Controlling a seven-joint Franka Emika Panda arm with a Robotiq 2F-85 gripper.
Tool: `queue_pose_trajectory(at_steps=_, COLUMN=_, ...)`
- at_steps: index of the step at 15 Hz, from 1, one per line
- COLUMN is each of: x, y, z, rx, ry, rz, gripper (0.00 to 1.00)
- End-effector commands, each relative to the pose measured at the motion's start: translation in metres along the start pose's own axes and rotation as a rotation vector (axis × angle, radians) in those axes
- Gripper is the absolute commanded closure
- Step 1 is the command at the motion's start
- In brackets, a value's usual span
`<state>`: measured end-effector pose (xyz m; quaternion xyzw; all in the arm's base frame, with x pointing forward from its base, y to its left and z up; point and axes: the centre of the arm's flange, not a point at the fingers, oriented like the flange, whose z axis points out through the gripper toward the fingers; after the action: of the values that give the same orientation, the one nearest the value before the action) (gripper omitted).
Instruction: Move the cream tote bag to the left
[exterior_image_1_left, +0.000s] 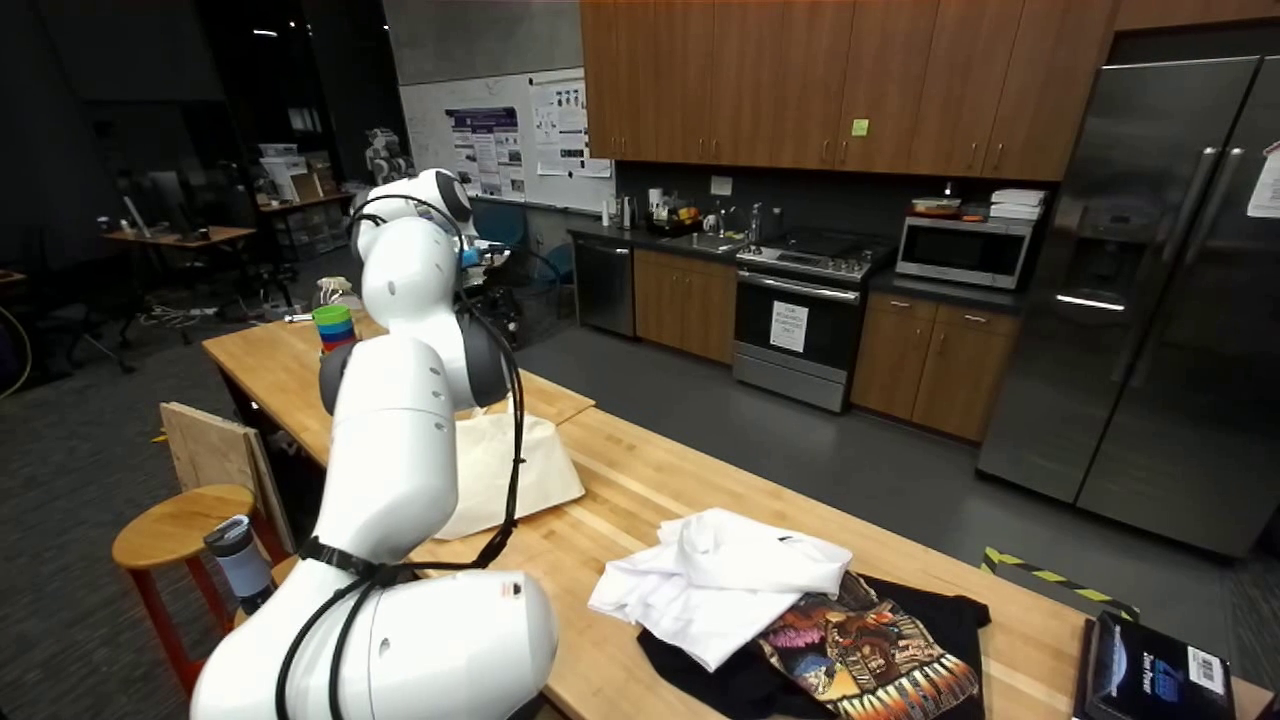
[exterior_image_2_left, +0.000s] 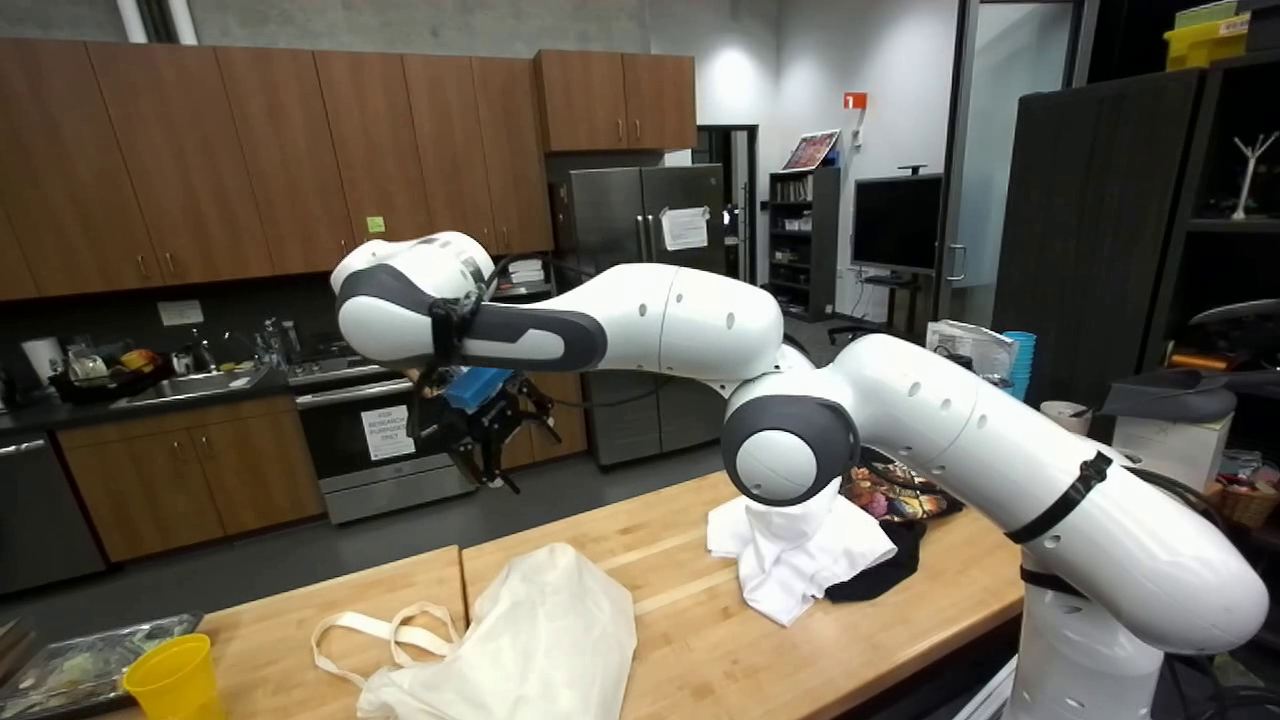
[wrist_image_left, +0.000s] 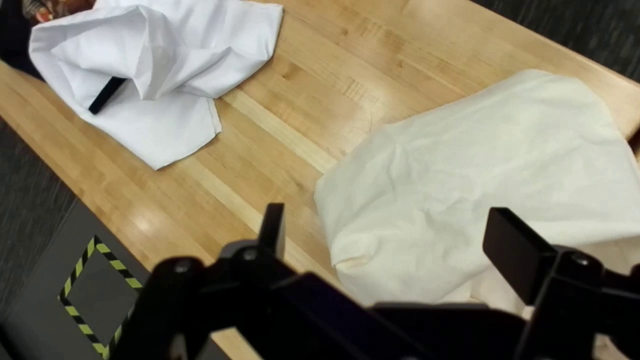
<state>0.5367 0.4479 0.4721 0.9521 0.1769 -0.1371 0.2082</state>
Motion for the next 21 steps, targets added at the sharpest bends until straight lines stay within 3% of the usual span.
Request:
queue_pose_trajectory(at_steps=1, x=-0.042, y=0.026, z=0.011, rx=-0.126, ry=-0.042, rz=-0.155, gripper=0.0)
queue_pose_trajectory(at_steps=6, x=-0.099, y=0.068, z=0.002, rx=-0.195, ry=-0.145, rz=-0.421, gripper=0.0)
queue_pose_trajectory(at_steps=10, x=-0.126, y=0.101, z=0.0, rx=-0.199, ry=-0.346, rz=-0.537, gripper=0.0)
queue_pose_trajectory(at_steps=11, x=-0.082, y=0.072, z=-0.039, rx=-0.169, ry=-0.267, rz=-0.491, gripper=0.0)
queue_pose_trajectory(at_steps=13, x=-0.089, y=0.082, z=-0.039, rx=-0.169, ry=-0.319, rz=-0.513, gripper=0.0)
queue_pose_trajectory(at_steps=17, x=-0.086, y=0.083, z=-0.035, rx=-0.169, ry=-0.341, rz=-0.52, gripper=0.0)
queue_pose_trajectory(at_steps=19, x=-0.087, y=0.088, z=-0.025, rx=-0.261, ry=-0.384, rz=-0.636, gripper=0.0)
queue_pose_trajectory(at_steps=21, x=-0.09, y=0.116, z=-0.008, rx=-0.344, ry=-0.42, rz=-0.612, gripper=0.0)
